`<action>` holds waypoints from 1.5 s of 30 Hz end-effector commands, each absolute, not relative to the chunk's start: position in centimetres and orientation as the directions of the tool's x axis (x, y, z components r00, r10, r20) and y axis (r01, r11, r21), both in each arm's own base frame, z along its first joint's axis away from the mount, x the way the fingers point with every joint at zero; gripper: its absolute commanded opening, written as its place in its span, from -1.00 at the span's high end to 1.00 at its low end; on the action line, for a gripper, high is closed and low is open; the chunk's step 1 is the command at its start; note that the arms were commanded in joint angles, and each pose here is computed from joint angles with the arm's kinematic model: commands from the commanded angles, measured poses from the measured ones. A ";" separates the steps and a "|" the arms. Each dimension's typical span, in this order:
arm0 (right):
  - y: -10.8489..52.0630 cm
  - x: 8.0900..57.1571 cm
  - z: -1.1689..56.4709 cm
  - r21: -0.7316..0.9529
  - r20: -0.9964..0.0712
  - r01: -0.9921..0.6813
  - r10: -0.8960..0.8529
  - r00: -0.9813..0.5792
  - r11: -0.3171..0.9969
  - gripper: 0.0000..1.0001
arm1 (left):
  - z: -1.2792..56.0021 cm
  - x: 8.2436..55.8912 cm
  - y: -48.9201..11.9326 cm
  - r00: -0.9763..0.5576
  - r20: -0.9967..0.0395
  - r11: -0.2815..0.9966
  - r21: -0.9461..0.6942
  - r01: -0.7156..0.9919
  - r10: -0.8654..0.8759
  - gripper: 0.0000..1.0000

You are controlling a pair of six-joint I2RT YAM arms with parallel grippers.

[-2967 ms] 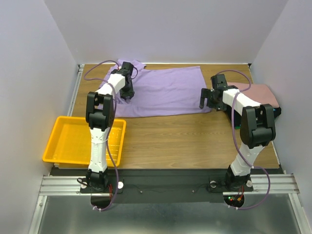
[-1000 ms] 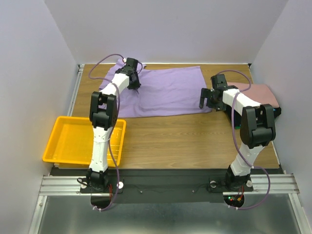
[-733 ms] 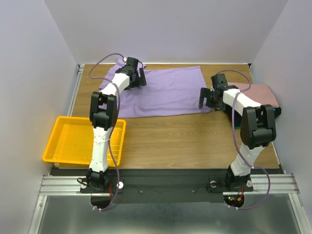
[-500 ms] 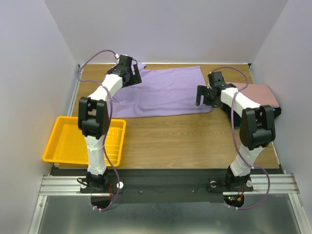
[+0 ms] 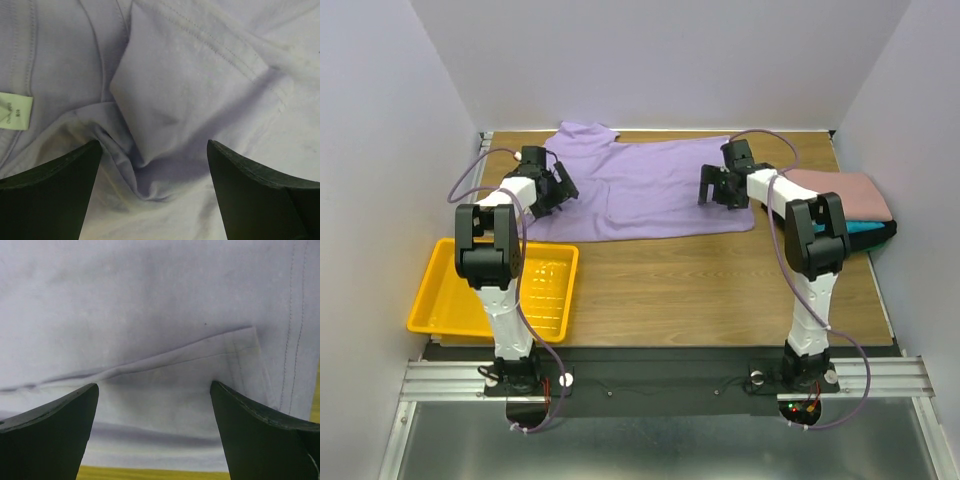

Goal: Fold and stack the t-shirts
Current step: Fold the tshirt

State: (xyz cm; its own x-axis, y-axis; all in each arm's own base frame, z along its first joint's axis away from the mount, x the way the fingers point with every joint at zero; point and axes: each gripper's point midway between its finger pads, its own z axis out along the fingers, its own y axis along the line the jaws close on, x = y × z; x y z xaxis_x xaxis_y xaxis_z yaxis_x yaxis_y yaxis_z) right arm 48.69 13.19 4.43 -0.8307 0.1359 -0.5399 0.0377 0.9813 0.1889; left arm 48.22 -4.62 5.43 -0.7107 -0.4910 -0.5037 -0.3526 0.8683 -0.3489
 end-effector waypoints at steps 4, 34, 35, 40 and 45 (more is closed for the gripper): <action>10.7 47.0 2.0 0.116 -0.521 0.170 0.206 -0.828 0.979 -1.00 | 5.5 49.1 -5.2 -0.711 -0.506 0.867 -0.374 -0.330 -0.489 -0.97; 9.5 37.0 1.8 0.172 -0.374 0.286 0.331 -0.866 0.943 -1.00 | 5.4 40.5 1.4 -0.723 -0.432 0.811 -0.034 -0.584 -0.539 -0.97; 9.5 37.7 2.5 0.174 -0.395 0.278 0.325 -0.859 0.945 -1.00 | 6.1 41.2 1.4 -0.711 -0.449 0.810 -0.049 -0.584 -0.540 -0.97; 10.0 42.6 7.3 0.203 -0.521 0.226 0.301 -0.799 0.953 -1.00 | 10.8 46.6 0.3 -0.642 -0.536 0.820 -0.192 -0.539 -0.548 -0.97; 10.1 47.6 12.7 0.232 -0.643 0.227 0.324 -0.694 0.946 -1.00 | 18.1 52.5 -0.4 -0.538 -0.668 0.848 -0.305 -0.434 -0.515 -0.97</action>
